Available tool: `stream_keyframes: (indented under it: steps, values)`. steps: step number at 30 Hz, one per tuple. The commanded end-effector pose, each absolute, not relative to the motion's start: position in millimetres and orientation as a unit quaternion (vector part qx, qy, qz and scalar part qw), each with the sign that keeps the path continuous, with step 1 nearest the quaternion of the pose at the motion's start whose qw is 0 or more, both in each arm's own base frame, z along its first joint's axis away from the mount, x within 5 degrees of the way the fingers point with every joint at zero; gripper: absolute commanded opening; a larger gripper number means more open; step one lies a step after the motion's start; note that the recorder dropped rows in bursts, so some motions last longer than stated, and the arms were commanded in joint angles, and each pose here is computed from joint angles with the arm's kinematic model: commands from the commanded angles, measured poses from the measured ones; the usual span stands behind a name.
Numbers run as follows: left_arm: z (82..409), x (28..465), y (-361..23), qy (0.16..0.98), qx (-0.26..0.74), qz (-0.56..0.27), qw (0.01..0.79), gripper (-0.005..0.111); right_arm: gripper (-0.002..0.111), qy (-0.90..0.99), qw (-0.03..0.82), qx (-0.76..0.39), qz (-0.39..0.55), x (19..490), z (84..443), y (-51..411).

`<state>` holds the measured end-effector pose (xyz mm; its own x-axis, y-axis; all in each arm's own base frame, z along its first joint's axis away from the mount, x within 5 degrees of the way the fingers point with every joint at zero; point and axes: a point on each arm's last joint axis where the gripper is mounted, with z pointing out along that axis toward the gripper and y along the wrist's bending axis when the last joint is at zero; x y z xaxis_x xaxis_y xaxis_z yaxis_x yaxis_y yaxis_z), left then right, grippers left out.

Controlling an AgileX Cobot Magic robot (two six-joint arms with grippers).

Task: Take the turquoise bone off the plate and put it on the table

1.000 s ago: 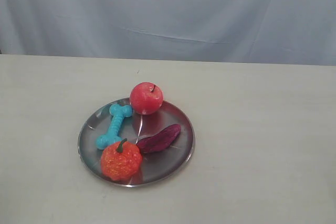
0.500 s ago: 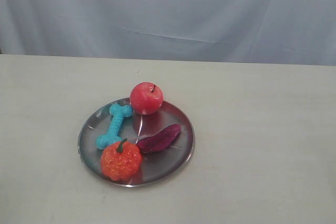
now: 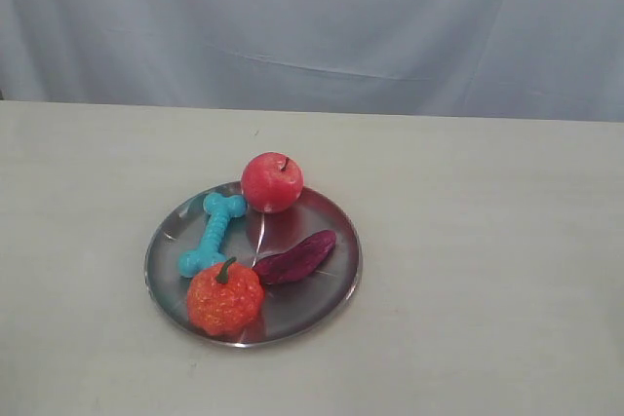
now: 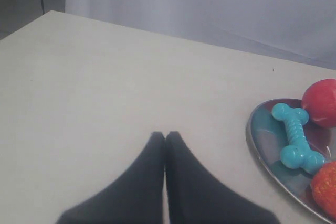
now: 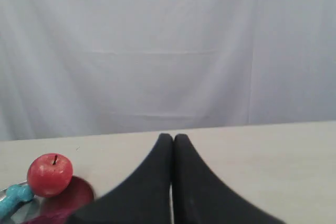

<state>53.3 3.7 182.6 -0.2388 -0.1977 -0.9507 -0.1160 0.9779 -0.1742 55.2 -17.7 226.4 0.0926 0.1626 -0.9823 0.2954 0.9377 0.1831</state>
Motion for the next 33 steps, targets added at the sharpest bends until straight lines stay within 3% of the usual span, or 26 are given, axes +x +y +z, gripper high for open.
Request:
stream_keyframes:
  steps: [1, 9, 18, 28, 33]
  values:
    - [182, 53, 4, 0.785, -0.100, -0.030, 0.611, 0.000, 0.000, 0.734, 0.651, 0.194, -0.023, 64, 244, -19]
    - [182, 53, 4, 0.785, -0.100, -0.030, 0.611, 0.000, -0.001, 0.908, 0.396, 0.140, -0.012, 89, 300, -20]
    - [182, 53, 4, 0.785, -0.100, -0.030, 0.611, 0.000, -0.001, 0.912, 0.344, 0.186, 0.129, 139, 322, -16]
    - [182, 53, 4, 0.785, -0.100, -0.030, 0.611, 0.000, -0.001, 0.926, 0.293, 0.169, 0.169, 193, 349, 3]
    - [182, 53, 4, 0.785, -0.100, -0.030, 0.611, 0.000, -0.001, 0.937, 0.291, 0.154, 0.121, 227, 357, 32]
